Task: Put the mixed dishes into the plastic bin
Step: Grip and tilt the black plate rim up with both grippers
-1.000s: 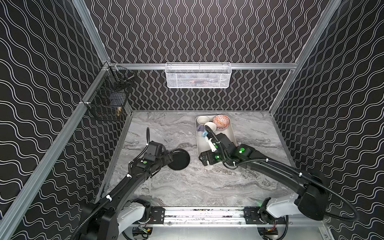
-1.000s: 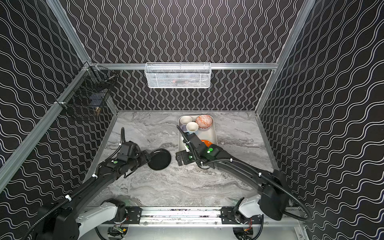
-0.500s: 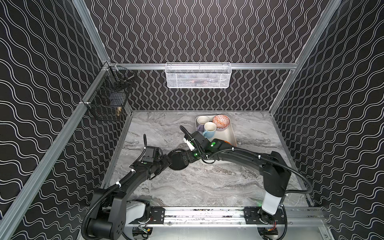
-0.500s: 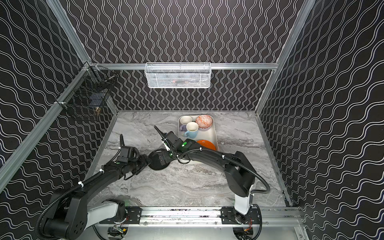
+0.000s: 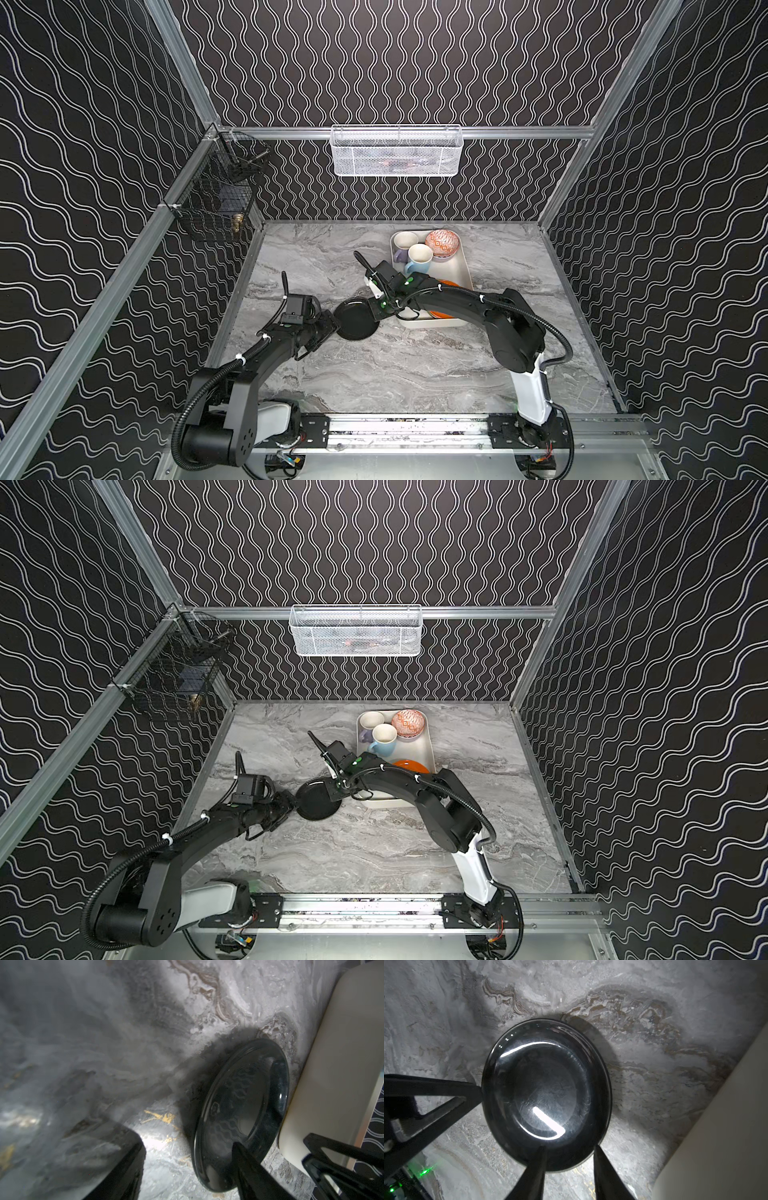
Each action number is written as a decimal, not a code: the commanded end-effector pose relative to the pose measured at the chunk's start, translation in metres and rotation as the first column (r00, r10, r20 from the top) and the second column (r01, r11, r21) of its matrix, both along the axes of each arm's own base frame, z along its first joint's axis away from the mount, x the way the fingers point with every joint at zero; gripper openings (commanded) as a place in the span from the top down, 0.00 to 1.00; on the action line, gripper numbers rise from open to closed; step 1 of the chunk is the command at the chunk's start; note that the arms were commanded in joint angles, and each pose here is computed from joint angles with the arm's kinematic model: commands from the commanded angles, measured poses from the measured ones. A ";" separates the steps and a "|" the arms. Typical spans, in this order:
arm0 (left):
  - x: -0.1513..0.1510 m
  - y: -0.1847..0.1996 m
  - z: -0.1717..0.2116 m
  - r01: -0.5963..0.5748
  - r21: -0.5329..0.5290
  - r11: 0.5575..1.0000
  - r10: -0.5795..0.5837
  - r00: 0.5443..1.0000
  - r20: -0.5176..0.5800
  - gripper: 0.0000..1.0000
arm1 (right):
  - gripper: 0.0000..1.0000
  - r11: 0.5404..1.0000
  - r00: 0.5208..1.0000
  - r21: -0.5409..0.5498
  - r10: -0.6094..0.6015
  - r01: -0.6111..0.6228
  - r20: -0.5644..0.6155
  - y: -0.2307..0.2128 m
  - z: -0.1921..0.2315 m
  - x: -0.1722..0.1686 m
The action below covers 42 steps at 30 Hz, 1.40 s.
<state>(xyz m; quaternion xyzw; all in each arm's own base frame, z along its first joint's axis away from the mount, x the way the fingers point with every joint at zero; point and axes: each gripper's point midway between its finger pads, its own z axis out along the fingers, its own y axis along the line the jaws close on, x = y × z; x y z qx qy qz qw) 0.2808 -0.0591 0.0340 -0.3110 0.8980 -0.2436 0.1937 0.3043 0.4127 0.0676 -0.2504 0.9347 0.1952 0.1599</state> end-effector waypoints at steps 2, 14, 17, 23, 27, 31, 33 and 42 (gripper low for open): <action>0.007 -0.001 0.003 0.014 -0.003 1.000 -0.014 1.000 0.024 0.29 | 0.60 0.998 1.000 -0.058 -0.020 0.020 -0.004 -0.006 -0.009 0.004; 0.012 -0.003 0.000 0.021 -0.016 1.000 -0.021 1.000 0.020 0.29 | 0.49 0.990 0.999 -0.136 -0.037 0.031 -0.038 -0.011 -0.035 0.007; 0.013 -0.004 0.000 0.023 -0.020 1.000 -0.023 1.000 0.019 0.29 | 0.48 0.991 0.998 -0.129 -0.041 0.035 -0.049 -0.011 -0.037 0.007; 0.011 -0.005 -0.005 0.026 -0.023 0.999 -0.025 1.000 0.009 0.30 | 0.51 0.996 0.997 -0.093 -0.015 0.009 -0.071 -0.004 -0.038 0.003; 0.010 -0.005 -0.008 0.025 -0.026 0.999 -0.025 1.000 0.004 0.30 | 0.57 0.998 0.994 -0.051 0.018 -0.023 -0.105 0.004 -0.036 -0.003; 0.010 -0.005 -0.008 0.027 -0.024 0.999 -0.027 1.000 0.004 0.30 | 0.60 0.999 0.991 -0.018 0.048 -0.050 -0.121 0.010 -0.033 -0.008; 0.010 -0.005 -0.010 0.027 -0.028 0.999 -0.027 1.000 0.002 0.30 | 0.61 0.998 0.988 0.010 0.070 -0.069 -0.137 0.014 -0.032 -0.012; 0.006 -0.009 -0.014 0.027 -0.055 0.998 -0.027 1.000 -0.003 0.31 | 0.61 0.991 0.972 0.057 0.129 -0.120 -0.194 0.024 -0.034 -0.024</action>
